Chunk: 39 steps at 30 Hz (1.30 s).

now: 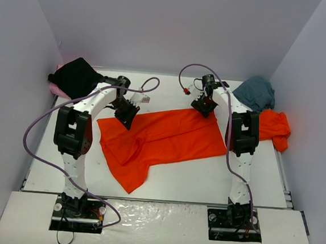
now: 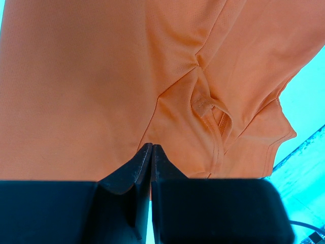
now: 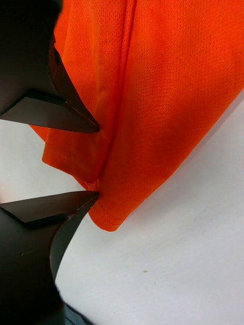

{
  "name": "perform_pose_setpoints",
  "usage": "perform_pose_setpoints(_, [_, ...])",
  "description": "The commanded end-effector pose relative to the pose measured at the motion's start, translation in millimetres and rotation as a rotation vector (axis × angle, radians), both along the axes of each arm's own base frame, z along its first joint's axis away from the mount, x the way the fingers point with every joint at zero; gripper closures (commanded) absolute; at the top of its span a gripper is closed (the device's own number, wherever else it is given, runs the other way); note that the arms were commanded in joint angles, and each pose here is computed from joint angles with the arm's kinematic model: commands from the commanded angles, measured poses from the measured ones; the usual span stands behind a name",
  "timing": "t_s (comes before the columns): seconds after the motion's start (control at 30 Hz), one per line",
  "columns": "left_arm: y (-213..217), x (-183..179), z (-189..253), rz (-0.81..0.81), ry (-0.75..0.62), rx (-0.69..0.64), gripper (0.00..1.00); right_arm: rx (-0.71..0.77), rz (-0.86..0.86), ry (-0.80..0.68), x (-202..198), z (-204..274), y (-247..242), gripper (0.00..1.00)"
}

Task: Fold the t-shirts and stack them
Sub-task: Fold the tshirt

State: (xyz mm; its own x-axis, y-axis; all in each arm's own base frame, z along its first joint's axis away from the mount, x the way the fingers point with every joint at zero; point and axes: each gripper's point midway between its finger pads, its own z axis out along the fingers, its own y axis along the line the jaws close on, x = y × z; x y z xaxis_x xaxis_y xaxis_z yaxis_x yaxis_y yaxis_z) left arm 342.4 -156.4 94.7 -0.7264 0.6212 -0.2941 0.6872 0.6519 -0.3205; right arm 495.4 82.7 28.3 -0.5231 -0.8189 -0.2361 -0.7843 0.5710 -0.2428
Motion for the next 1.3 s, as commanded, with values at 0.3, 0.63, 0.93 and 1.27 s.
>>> perform_pose_setpoints(0.3, [-3,4,15,-0.025,-0.032,-0.008,1.0,0.007,0.015,-0.015,2,17,-3,0.92])
perform_pose_setpoints(0.63, [-3,3,14,-0.027,-0.028,-0.007,1.0,0.004,0.01,-0.029,-4,29,-6,0.92])
perform_pose_setpoints(0.93, [-3,2,15,-0.025,-0.03,-0.009,1.0,-0.003,0.012,-0.032,-18,42,-12,0.95])
perform_pose_setpoints(1.27, [-2,0,15,-0.028,-0.033,-0.006,1.0,0.011,0.035,-0.014,-37,51,-11,0.98])
